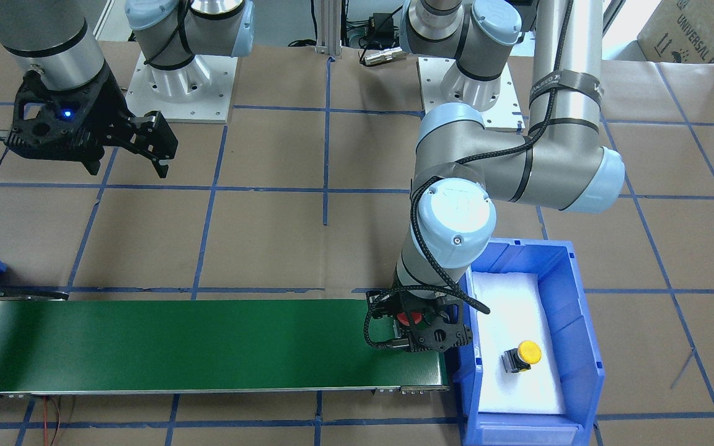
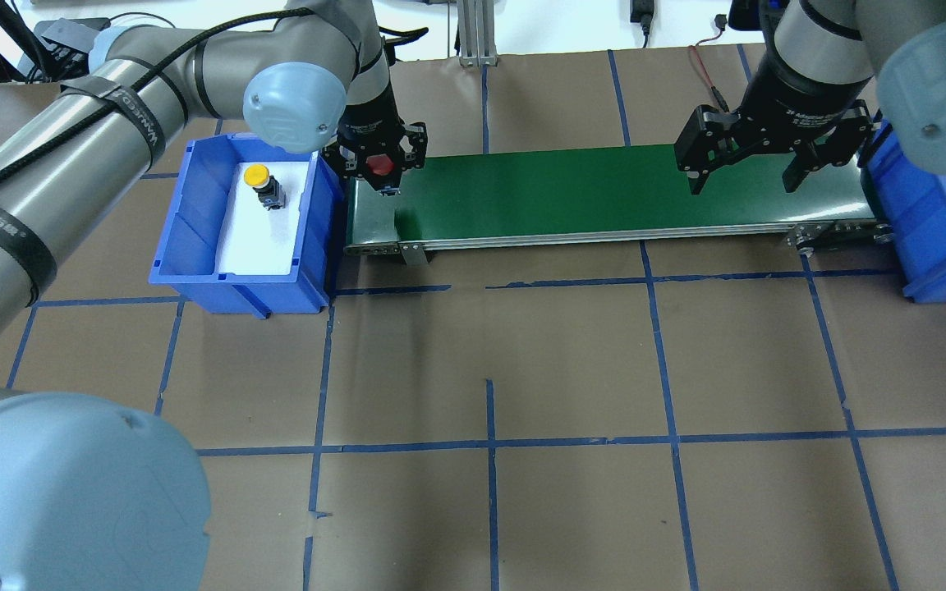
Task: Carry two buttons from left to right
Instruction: 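Carry the red button with the left gripper onto the conveyor's near end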
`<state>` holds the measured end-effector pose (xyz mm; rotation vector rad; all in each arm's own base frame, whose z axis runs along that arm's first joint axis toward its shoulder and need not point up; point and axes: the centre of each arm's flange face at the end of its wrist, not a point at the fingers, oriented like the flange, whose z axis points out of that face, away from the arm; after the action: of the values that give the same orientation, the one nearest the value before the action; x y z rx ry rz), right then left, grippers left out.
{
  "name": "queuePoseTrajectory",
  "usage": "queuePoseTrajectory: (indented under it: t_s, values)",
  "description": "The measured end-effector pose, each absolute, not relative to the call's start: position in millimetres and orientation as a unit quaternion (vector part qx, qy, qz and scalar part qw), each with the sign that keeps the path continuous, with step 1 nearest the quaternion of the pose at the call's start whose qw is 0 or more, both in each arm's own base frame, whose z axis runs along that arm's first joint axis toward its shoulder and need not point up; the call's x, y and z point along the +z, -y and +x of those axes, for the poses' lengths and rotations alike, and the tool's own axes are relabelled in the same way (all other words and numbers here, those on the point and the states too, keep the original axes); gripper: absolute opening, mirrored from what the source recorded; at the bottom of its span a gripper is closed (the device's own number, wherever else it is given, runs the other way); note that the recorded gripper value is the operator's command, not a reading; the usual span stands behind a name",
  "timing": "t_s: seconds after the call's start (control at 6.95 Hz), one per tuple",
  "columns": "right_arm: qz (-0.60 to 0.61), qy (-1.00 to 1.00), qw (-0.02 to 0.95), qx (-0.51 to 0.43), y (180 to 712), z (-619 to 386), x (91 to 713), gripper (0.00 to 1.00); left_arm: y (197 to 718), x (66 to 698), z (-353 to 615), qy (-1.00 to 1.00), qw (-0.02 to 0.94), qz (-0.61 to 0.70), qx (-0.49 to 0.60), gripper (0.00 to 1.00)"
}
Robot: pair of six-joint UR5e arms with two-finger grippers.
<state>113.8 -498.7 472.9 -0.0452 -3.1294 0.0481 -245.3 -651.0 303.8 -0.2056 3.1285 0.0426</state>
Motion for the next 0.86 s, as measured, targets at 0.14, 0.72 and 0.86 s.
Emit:
queuePoseTrajectory:
  t_s: [0.14, 0.72, 0.86]
  values:
    - [-0.015, 1.000, 0.006, 0.016, 498.7, 113.9, 472.9, 1.00, 649.2, 297.1, -245.2, -0.998, 0.003, -0.061, 0.014, 0.30]
    - [-0.013, 1.000, 0.006, 0.017, 498.4, 116.1, 473.8, 1.00, 653.4, 282.4, -244.8, -0.998, 0.002, -0.063, 0.017, 1.00]
    - [-0.012, 1.000, 0.006, 0.018, 498.4, 116.3, 474.3, 1.00, 654.0, 282.2, -245.0, -0.998, 0.002, -0.063, 0.015, 1.00]
